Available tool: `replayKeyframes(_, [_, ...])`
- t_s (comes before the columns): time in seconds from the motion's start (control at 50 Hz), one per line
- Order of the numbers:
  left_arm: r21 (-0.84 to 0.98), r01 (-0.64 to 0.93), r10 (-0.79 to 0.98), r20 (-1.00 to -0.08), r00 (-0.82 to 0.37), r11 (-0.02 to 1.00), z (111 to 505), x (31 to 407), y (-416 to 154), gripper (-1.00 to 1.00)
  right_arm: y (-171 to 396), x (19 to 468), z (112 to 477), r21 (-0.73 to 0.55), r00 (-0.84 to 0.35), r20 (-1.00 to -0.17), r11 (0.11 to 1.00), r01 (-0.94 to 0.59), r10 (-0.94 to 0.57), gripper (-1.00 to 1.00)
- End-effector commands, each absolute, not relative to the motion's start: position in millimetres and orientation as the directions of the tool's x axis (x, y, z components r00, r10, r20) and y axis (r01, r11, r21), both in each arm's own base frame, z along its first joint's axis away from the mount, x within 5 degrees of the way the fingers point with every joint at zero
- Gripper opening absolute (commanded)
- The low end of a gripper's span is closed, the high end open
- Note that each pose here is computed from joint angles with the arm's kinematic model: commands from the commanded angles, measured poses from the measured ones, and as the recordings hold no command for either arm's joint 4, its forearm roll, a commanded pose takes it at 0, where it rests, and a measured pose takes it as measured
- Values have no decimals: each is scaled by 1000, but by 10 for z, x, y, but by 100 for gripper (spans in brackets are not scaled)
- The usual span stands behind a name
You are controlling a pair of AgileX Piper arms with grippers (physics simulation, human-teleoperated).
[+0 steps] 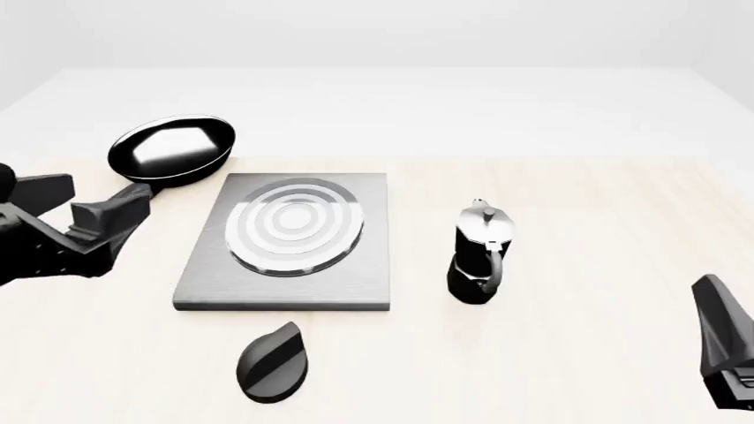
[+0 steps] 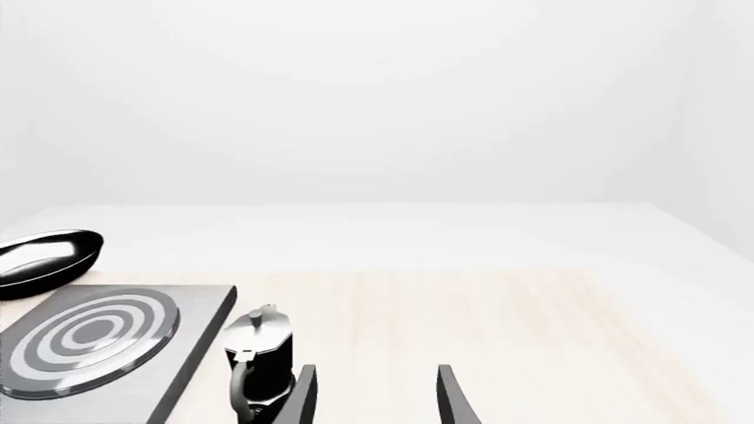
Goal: Turn on the stove and put the frying pan on it.
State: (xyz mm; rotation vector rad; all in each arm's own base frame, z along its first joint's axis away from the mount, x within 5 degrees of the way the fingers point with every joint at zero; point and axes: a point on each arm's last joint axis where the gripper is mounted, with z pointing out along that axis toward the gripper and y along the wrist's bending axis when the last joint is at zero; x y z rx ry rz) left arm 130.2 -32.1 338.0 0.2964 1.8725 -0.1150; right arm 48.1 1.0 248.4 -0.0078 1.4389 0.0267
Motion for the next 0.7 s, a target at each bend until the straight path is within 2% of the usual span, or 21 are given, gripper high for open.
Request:
replayKeyframes(0.02, [121, 159, 167, -932, -323, 980, 3427, 1565, -182, 100, 13, 477, 2497, 9, 132, -991, 1000, -28, 12, 100])
replayKeyframes(0.34, [148, 7, 139, -907, -396, 989, 3405, 2143, 122, 100, 15, 479, 2491, 7, 130, -991, 999, -33, 11, 100])
replayKeyframes(0.7, [170, -79, 118, -890, -441, 982, 3369, 2550, 415, 100, 18, 479, 2487, -1, 127, -992, 999, -37, 4, 100])
